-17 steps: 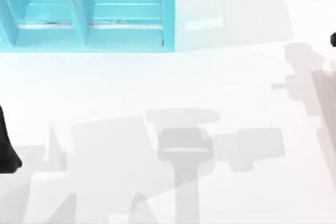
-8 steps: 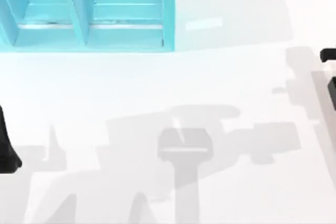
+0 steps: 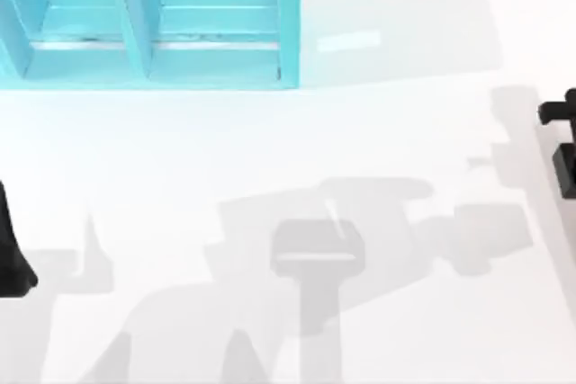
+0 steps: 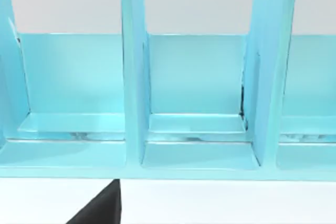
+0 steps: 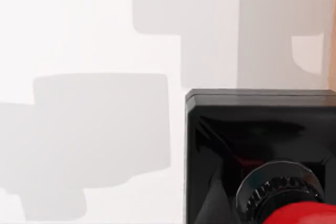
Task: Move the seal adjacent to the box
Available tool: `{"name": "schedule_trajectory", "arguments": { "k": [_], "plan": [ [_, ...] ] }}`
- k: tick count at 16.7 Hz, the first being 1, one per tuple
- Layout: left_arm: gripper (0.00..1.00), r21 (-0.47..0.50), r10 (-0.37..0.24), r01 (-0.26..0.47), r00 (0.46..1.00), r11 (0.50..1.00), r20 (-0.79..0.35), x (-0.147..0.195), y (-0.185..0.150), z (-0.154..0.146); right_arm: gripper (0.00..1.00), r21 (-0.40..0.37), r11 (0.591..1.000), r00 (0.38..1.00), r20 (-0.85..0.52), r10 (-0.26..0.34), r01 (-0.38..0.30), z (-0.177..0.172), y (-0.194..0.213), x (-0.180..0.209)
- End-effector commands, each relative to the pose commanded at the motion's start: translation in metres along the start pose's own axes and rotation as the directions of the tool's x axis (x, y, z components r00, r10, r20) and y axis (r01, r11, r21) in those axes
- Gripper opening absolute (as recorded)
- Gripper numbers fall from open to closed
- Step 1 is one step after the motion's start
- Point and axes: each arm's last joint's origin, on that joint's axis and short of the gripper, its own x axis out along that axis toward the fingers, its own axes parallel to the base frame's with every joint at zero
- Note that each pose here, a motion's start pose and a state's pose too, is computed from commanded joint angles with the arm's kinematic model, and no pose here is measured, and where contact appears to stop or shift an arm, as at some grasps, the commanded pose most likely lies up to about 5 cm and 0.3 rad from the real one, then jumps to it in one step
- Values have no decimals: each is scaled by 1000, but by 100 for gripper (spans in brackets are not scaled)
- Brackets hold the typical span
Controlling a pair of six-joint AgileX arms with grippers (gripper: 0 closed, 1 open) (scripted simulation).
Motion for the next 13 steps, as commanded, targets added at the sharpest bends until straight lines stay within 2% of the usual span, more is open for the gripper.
{"name": "schedule_trajectory", "arguments": {
  "k": [13],
  "plan": [
    [100,0,0,0,1000,1000,0,0,0,0,98,0,1000,1000,0,0,0,0,0,0]
  ]
}}
